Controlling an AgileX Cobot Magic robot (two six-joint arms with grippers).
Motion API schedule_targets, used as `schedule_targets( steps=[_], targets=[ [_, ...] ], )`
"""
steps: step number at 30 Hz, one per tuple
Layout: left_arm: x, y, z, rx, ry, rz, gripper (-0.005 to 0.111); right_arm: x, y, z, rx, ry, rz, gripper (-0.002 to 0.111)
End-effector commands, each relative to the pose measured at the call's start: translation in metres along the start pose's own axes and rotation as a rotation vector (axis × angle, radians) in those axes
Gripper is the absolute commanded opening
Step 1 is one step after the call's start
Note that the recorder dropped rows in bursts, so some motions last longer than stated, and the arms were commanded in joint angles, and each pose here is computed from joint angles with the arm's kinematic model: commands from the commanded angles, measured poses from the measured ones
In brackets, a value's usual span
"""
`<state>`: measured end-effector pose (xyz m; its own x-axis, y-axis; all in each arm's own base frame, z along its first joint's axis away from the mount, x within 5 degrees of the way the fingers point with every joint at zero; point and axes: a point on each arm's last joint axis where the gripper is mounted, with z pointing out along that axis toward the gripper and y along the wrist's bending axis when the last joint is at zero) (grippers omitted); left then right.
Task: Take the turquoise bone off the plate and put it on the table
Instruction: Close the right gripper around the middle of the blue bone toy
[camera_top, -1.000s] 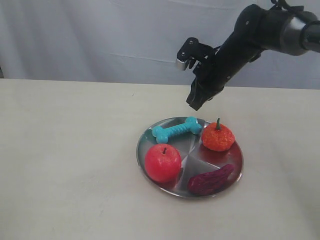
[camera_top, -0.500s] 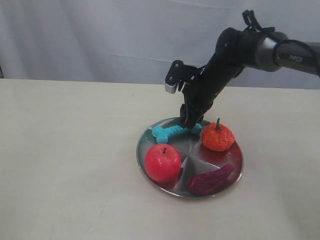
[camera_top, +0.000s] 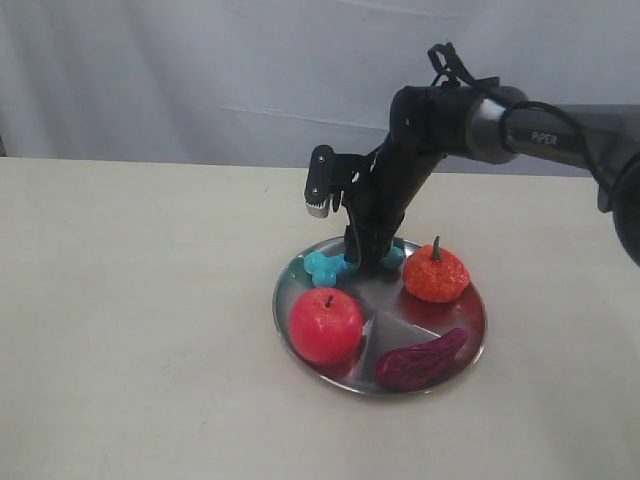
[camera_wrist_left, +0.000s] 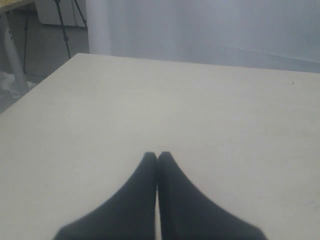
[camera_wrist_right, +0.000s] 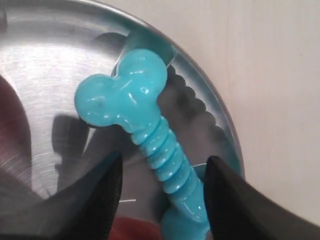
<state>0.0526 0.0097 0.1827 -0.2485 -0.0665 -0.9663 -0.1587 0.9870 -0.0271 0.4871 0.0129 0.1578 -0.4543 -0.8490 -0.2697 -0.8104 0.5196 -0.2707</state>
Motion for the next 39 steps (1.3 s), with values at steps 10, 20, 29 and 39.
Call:
schedule_targets(
  steps=[10, 20, 29, 39],
  targets=[
    [0.000, 0.000, 0.000, 0.005, -0.003, 0.001, 0.000, -0.001, -0.008, 0.031, 0.008, -0.005, 0.011, 0.049],
    [0.000, 0.000, 0.000, 0.005, -0.003, 0.001, 0.000, 0.007, 0.000, 0.052, -0.054, 0.031, 0.013, 0.049],
    [0.000, 0.000, 0.000, 0.005, -0.003, 0.001, 0.000, 0.009, 0.005, 0.051, -0.103, 0.055, 0.014, 0.049],
    [0.000, 0.000, 0.000, 0.005, -0.003, 0.001, 0.000, 0.010, 0.009, 0.051, -0.147, 0.074, 0.021, 0.049]
  ],
)
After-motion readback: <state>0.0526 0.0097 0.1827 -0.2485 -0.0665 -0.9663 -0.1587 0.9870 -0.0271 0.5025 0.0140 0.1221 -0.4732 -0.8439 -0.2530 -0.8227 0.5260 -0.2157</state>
